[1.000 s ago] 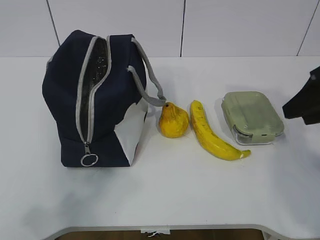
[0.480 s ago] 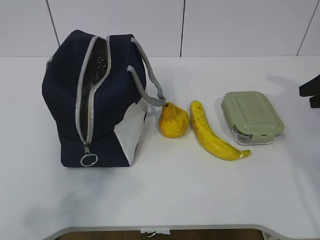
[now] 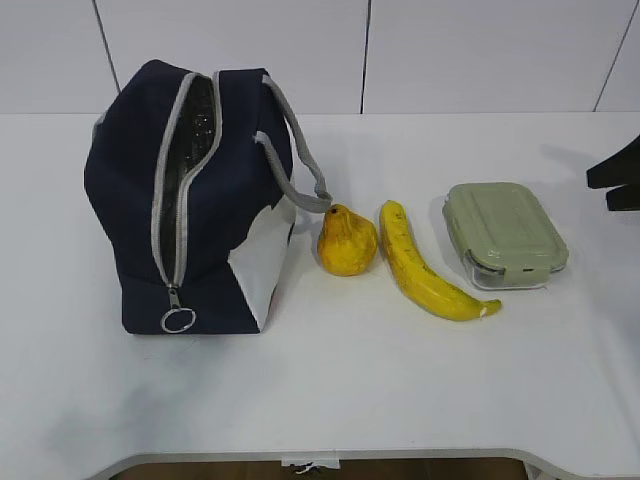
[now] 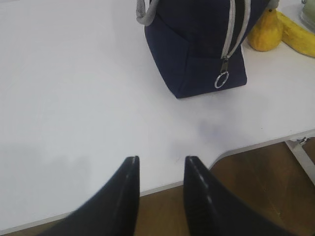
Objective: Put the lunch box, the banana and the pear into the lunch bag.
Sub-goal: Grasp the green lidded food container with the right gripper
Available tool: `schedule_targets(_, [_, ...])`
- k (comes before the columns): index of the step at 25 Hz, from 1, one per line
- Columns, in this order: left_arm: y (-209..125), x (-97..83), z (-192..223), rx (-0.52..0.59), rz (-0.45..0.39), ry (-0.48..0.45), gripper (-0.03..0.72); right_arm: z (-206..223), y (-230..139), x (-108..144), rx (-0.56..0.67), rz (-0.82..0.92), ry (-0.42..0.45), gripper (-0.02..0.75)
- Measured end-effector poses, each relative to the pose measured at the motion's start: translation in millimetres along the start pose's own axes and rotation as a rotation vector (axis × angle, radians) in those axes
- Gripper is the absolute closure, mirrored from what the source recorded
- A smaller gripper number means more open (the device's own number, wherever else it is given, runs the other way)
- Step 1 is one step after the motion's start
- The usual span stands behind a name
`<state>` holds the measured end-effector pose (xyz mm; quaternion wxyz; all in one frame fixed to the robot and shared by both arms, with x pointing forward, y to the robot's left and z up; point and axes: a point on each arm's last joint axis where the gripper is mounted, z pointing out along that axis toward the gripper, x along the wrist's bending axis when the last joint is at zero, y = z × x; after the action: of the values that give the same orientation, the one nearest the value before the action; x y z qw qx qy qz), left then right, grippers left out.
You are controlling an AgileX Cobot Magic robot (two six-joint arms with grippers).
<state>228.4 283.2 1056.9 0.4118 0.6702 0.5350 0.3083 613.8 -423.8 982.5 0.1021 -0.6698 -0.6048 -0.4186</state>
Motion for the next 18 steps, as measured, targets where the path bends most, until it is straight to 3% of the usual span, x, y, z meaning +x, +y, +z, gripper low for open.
schedule_targets(7, [0.0, 0.0, 0.0, 0.0, 0.0, 0.0, 0.449, 21.8, -4.0, -24.3, 0.026, 0.066, 0.038, 0.122])
schedule_targets(18, [0.0, 0.0, 0.0, 0.0, 0.0, 0.0, 0.449, 72.1, 5.1, -31.3, 0.054, 0.06, 0.112, 0.121])
